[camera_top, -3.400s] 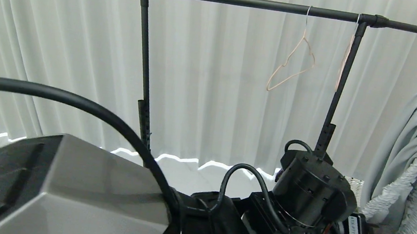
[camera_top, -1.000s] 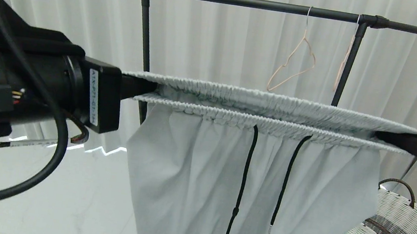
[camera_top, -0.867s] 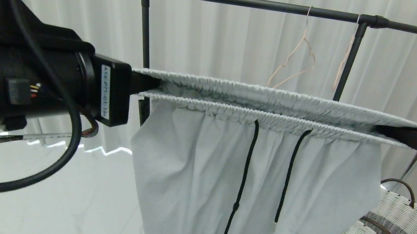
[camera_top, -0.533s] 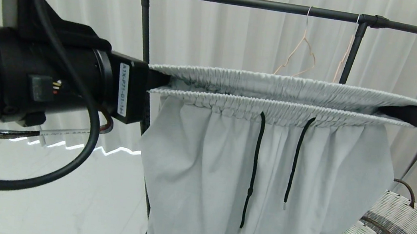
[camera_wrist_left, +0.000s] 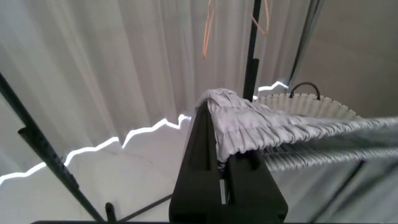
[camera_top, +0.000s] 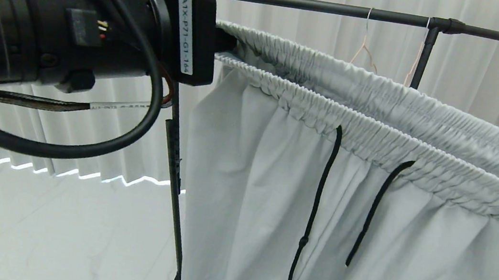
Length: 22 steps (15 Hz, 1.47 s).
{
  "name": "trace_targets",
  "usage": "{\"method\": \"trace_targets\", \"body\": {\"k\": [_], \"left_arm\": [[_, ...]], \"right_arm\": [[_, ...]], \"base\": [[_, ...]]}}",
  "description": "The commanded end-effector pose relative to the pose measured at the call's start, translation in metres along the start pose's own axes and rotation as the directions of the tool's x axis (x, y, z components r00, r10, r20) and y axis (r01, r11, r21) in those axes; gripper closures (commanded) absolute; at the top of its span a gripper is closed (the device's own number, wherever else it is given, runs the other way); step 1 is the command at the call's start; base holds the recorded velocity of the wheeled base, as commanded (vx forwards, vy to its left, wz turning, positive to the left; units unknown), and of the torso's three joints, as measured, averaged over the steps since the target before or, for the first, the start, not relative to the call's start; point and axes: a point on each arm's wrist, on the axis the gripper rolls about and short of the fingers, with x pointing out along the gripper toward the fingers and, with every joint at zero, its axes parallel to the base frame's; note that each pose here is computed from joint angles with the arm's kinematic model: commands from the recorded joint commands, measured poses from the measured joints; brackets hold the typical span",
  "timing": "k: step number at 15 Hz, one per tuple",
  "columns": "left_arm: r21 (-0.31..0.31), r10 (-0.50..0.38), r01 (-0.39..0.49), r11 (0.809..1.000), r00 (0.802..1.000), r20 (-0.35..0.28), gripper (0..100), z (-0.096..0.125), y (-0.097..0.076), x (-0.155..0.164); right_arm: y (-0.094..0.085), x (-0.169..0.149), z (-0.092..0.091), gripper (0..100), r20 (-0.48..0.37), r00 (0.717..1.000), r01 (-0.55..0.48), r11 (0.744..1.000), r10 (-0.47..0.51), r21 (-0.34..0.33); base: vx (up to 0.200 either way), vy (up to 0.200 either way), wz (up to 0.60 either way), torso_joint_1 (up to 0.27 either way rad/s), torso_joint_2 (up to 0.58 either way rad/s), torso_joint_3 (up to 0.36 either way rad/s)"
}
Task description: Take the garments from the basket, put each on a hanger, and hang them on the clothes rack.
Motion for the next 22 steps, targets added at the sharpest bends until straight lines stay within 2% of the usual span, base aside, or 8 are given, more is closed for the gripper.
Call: {"method": "trace_targets", "body": {"k": [1, 3, 7, 8, 10, 13, 18, 22], "left_arm": [[0.007, -0.005, 0.005, 1.0, 1.0, -0.023, 100, -0.004, -0.005, 0.014], [0.011, -0.005, 0.005, 1.0, 1.0, -0.031, 100, -0.006, -0.005, 0.015], [0.021, 0.003, -0.001, 1.0, 0.998, -0.067, 100, -0.008, -0.002, 0.008], [0.039, 0.013, -0.008, 0.999, 0.991, -0.136, 100, -0.011, 0.002, -0.001], [0.03, 0.015, -0.008, 1.0, 0.966, -0.257, 100, -0.019, 0.009, -0.022], [-0.027, -0.043, 0.036, 0.999, 0.942, -0.332, 100, -0.025, 0.011, -0.044], [-0.116, -0.301, 0.279, 0.953, 0.911, -0.283, 100, -0.015, 0.012, -0.082], [-0.117, -0.332, 0.312, 0.943, 0.905, -0.267, 100, -0.013, 0.012, -0.092]], "right_arm": [[0.011, -0.017, -0.002, 100, 0.041, 0.995, -0.088, 0.995, 0.089, -0.04], [0.016, -0.013, -0.001, 100, 0.033, 0.99, -0.136, 0.989, 0.138, -0.061], [0.015, -0.011, 0.0, 100, 0.022, 0.994, -0.107, 0.993, 0.108, -0.056], [0.011, -0.007, 0.0, 100, 0.005, 1.0, -0.019, 0.999, 0.019, -0.045], [0.004, 0.008, 0.005, 100, -0.02, 0.985, 0.17, 0.985, -0.171, -0.036], [-0.01, 0.045, 0.028, 100, 0.08, 0.959, 0.272, 0.962, -0.272, 0.006], [-0.022, 0.114, 0.064, 100, 0.267, 0.919, 0.29, 0.956, -0.29, 0.04], [-0.026, 0.117, 0.069, 100, 0.273, 0.913, 0.303, 0.952, -0.303, 0.045]], "base": [[0.0, 0.0, 0.0, 0.0, 0.0, 0.0], [0.0, 0.0, 0.0, 0.0, 0.0, 0.0], [0.0, 0.0, 0.0, 0.0, 0.0, 0.0], [0.0, 0.0, 0.0, 0.0, 0.0, 0.0], [0.0, 0.0, 0.0, 0.0, 0.0, 0.0], [0.0, 0.0, 0.0, 0.0, 0.0, 0.0], [0.0, 0.0, 0.0, 0.0, 0.0, 0.0], [0.0, 0.0, 0.0, 0.0, 0.0, 0.0]]}}
